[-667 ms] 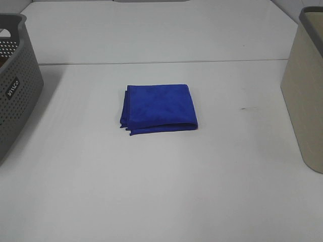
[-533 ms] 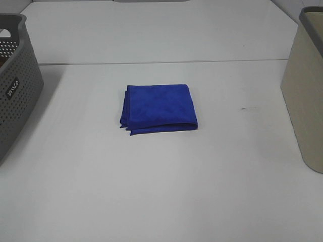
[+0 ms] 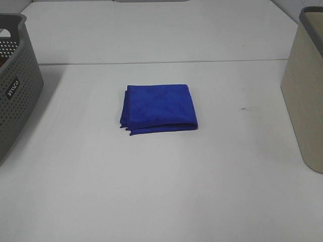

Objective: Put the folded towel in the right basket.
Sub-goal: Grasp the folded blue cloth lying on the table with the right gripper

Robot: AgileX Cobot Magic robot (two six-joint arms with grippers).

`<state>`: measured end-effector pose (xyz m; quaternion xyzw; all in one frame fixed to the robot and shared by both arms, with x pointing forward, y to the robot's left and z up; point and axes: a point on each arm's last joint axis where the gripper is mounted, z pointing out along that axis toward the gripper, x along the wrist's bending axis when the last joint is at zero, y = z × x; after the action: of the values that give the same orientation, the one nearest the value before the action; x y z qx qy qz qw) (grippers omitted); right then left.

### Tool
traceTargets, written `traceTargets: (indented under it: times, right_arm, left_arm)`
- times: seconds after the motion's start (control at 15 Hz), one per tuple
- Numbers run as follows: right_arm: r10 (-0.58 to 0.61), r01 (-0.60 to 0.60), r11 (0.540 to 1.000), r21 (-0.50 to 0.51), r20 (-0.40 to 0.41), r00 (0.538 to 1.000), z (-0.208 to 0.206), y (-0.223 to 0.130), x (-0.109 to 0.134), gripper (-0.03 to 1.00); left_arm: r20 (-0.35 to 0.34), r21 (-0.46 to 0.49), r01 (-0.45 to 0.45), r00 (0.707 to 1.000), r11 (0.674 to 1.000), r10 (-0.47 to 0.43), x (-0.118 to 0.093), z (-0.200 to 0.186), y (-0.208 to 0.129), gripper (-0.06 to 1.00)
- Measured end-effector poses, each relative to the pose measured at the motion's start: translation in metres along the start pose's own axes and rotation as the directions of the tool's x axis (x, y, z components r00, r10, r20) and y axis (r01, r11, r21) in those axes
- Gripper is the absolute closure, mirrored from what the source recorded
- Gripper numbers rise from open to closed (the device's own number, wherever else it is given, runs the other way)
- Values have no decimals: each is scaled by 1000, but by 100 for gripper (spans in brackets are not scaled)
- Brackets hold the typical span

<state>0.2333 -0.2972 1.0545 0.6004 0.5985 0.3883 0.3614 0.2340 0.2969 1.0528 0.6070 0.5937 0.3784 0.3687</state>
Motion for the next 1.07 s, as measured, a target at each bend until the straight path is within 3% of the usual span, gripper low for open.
traceTargets:
  times: [1.07]
  right_arm:
    - [0,0,1000,0,0,1000,0,0,0,0]
  left_arm:
    - [0,0,0,1000,1000,0,0,0,0,-4]
